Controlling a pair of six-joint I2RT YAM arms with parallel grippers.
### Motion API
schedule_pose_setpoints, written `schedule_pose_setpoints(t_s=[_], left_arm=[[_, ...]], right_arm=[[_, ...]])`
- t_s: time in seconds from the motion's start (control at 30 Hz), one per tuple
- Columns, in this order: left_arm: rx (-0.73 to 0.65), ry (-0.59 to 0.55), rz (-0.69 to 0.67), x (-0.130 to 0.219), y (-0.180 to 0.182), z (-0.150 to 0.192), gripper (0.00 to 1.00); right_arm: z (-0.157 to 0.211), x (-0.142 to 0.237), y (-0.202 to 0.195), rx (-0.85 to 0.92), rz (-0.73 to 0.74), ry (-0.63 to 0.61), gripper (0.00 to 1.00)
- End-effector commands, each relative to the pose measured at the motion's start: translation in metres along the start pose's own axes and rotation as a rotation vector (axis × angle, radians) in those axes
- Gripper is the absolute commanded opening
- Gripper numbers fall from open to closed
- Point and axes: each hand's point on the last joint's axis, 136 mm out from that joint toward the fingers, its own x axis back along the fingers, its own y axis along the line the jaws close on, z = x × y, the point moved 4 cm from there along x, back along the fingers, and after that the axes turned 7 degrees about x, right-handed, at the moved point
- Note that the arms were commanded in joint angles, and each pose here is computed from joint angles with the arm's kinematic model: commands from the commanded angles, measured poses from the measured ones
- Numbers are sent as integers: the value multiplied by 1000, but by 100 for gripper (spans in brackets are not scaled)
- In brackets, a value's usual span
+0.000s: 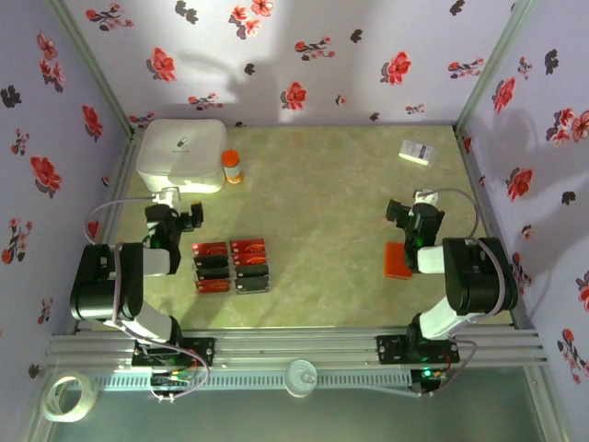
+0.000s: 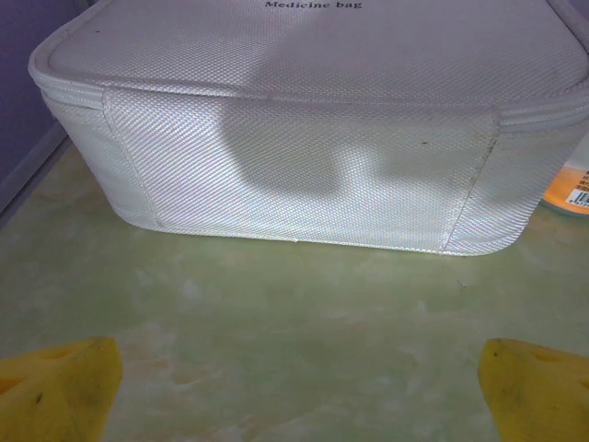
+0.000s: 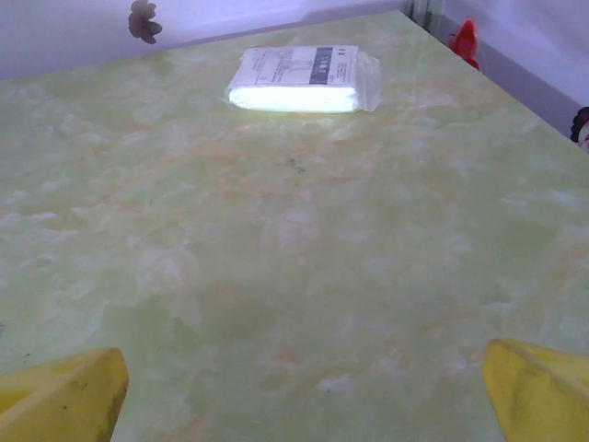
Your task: Put the credit cards into the card holder
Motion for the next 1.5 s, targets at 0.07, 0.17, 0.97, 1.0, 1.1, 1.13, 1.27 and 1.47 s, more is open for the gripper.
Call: schedule_pose_setpoints(t_s=[0.07, 0.17, 0.97, 1.0, 1.1, 1.13, 1.27, 1.47], left_arm=[[-14, -33, -3, 0, 0, -7, 100], [-14, -33, -2, 0, 0, -7, 100], [-14, -33, -2, 0, 0, -7, 100], [-14, -33, -2, 0, 0, -7, 100], [-10, -27, 0, -1, 0, -7, 100], [-9, -28, 1, -1, -1, -7, 100], [-7, -29, 4, 0, 0, -7, 100], [2, -14, -69, 5, 8, -24, 100]], right_arm=[[-9, 0, 3, 17, -31, -26, 99], [-9, 0, 3, 15, -31, -26, 99], [-9, 0, 3, 16, -31, -26, 99], [-8, 0, 3, 16, -32, -22, 99], [-9, -1, 3, 13, -33, -23, 99], [-9, -1, 3, 13, -36, -22, 99], [-9, 0, 2, 7, -36, -28, 99], [-44, 15, -17, -35, 95, 18, 99]])
